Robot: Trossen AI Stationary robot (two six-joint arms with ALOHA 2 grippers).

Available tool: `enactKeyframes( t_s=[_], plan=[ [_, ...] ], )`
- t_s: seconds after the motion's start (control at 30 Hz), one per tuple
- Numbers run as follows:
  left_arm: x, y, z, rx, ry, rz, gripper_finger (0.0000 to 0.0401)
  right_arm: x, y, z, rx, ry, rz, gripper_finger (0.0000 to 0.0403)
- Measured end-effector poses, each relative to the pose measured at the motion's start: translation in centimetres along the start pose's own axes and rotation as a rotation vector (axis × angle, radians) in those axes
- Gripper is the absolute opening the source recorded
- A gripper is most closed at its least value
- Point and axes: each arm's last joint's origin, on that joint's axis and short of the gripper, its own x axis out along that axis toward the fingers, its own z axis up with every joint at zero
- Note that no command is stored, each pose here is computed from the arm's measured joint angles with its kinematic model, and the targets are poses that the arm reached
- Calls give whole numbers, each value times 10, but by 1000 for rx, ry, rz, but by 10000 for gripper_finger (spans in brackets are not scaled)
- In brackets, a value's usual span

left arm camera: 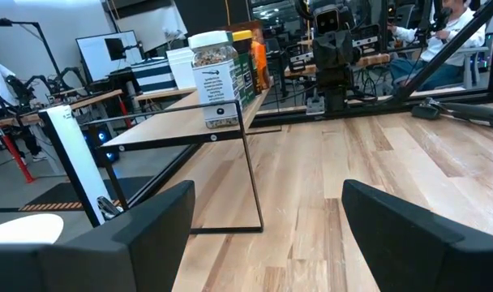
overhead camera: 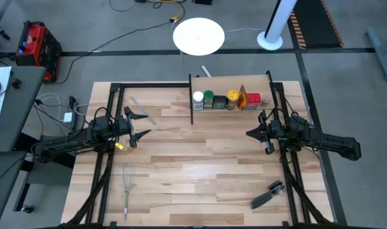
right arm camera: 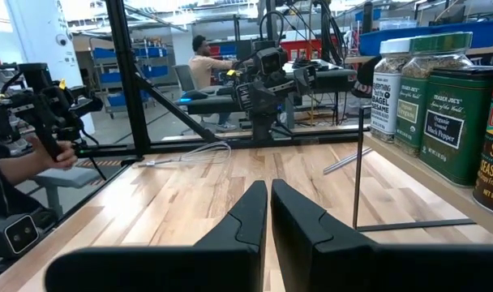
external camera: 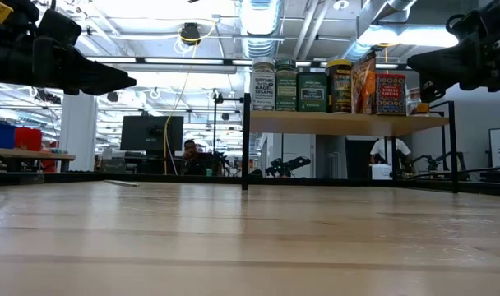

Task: Shelf spices
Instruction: Return to Home Position

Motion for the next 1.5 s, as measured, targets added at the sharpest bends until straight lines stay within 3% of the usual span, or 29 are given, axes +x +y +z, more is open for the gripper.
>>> enactKeyframes(
  t_s=[0.27,1.5],
  plan=[
    [0,0,0,-71,0,0,304,0,0,0,-1,0,0,27],
    [0,0,0,-55,0,0,304,0,0,0,-1,1,0,27]
  ],
)
